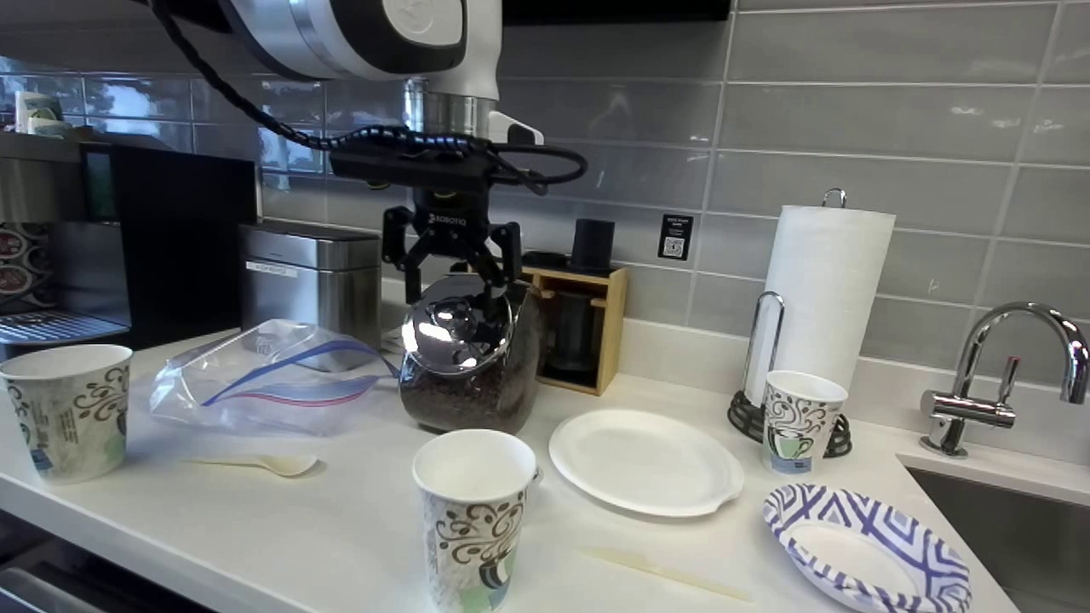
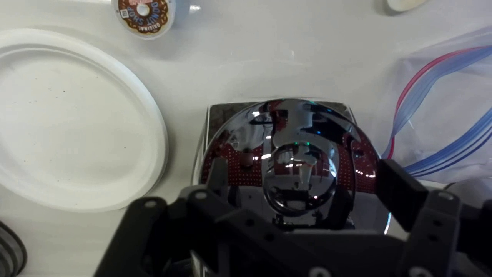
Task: Remove the lid from the glass container.
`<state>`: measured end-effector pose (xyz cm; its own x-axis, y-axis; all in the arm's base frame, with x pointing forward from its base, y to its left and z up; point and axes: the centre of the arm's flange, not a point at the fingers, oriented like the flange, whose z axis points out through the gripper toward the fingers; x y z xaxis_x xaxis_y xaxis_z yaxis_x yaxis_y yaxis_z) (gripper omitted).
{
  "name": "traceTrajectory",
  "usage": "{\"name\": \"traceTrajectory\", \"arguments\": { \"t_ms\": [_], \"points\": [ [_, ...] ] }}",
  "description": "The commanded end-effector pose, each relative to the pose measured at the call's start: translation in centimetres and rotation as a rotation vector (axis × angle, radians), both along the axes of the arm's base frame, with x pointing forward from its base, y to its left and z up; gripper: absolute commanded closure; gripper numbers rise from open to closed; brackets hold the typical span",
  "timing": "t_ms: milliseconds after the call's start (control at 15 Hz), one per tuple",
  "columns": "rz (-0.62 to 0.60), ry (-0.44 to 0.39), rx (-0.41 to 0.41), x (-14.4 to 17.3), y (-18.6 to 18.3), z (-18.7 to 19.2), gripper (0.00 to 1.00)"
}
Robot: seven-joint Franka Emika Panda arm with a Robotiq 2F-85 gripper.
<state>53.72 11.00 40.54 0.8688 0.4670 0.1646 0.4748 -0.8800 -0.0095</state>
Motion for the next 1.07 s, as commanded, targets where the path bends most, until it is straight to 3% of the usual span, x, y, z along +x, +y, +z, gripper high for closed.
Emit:
{"name": "traceTrajectory", "arguments": {
  "t_ms": [0,67,467,800,1000],
  "points": [
    [-0.013,-0.002,0.036,-0.9,-0.1,-0.8,0.15],
    [-0.014,-0.001,0.039,-0.9,-0.1,-0.8,0.29],
    [-0.022,0.006,0.033,-0.8,-0.7,-0.8,0.76],
    [-0.008,0.011,0.050,-0.5,-0.7,-0.4,0.79],
    [0.016,-0.001,0.066,-1.0,-0.9,1.7,0.79]
  ]
}}
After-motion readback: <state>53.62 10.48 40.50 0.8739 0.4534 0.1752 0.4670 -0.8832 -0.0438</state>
